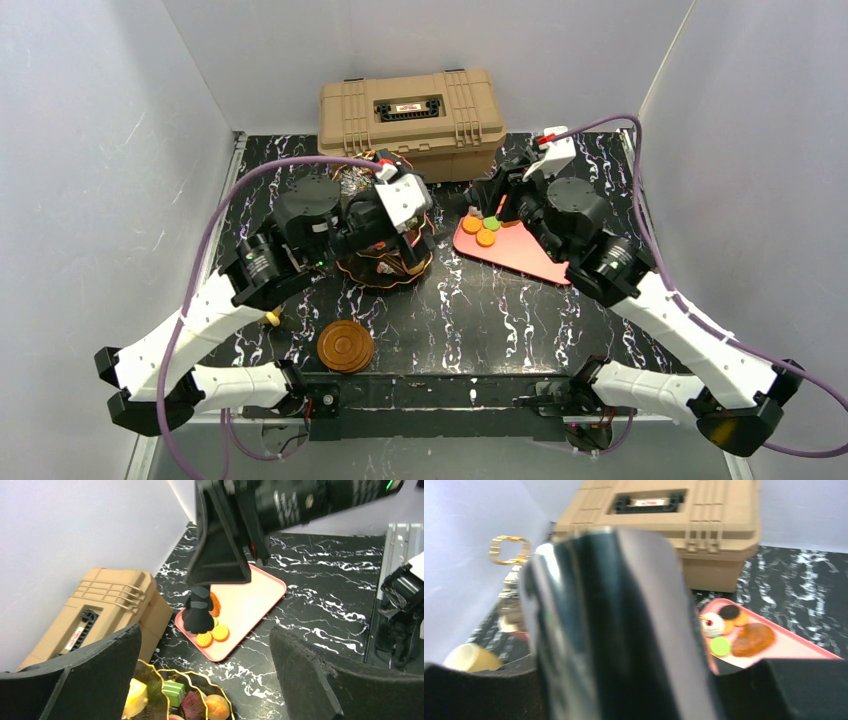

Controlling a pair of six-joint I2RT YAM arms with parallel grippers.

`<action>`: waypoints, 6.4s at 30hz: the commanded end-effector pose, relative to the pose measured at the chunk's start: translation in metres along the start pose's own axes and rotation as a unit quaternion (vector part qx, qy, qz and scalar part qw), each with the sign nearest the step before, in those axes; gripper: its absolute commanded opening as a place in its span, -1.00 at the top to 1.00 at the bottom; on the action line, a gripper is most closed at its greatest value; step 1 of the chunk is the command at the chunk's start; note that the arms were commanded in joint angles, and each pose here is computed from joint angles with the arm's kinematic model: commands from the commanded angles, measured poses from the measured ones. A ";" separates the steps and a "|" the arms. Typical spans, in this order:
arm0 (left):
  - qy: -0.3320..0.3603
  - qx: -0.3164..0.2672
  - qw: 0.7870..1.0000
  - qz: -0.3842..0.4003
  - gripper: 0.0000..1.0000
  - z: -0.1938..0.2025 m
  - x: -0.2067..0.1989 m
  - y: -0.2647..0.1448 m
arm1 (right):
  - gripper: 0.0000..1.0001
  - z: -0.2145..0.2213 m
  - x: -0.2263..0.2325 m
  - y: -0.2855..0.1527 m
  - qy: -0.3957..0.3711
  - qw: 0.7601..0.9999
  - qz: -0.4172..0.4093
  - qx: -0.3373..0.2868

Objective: Serve the afternoon tea
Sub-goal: Pick up the desert from the tray, then place the desert on the desert table.

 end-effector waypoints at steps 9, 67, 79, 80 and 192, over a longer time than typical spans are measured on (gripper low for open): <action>-0.043 0.002 0.992 -0.122 -0.96 -0.036 0.046 -0.062 | -0.14 0.064 -0.086 0.081 -0.035 0.992 0.122 0.009; -0.096 0.028 0.975 -0.200 -0.96 -0.016 0.082 -0.081 | -0.21 0.195 -0.136 0.179 -0.158 0.974 0.115 0.118; -0.103 0.025 0.974 -0.201 -0.96 -0.017 0.082 -0.081 | -0.28 0.193 -0.134 0.173 -0.190 0.967 0.120 0.116; -0.102 0.024 0.974 -0.201 -0.96 -0.017 0.082 -0.082 | -0.28 0.191 -0.134 0.174 -0.190 0.968 0.119 0.116; -0.235 0.061 0.916 -0.320 -0.96 0.030 0.154 -0.119 | 0.88 -0.050 0.161 0.034 -0.121 0.977 -0.151 -0.084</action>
Point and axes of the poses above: each gripper's point midway between its finger pads, its own y axis out along the fingers, its own x axis along the line the jaws close on, z = x × y, the point moved 7 cm from there along -y, back along the fingers, and after that the axes turned 8 degrees about -y, right-handed, at the moved point
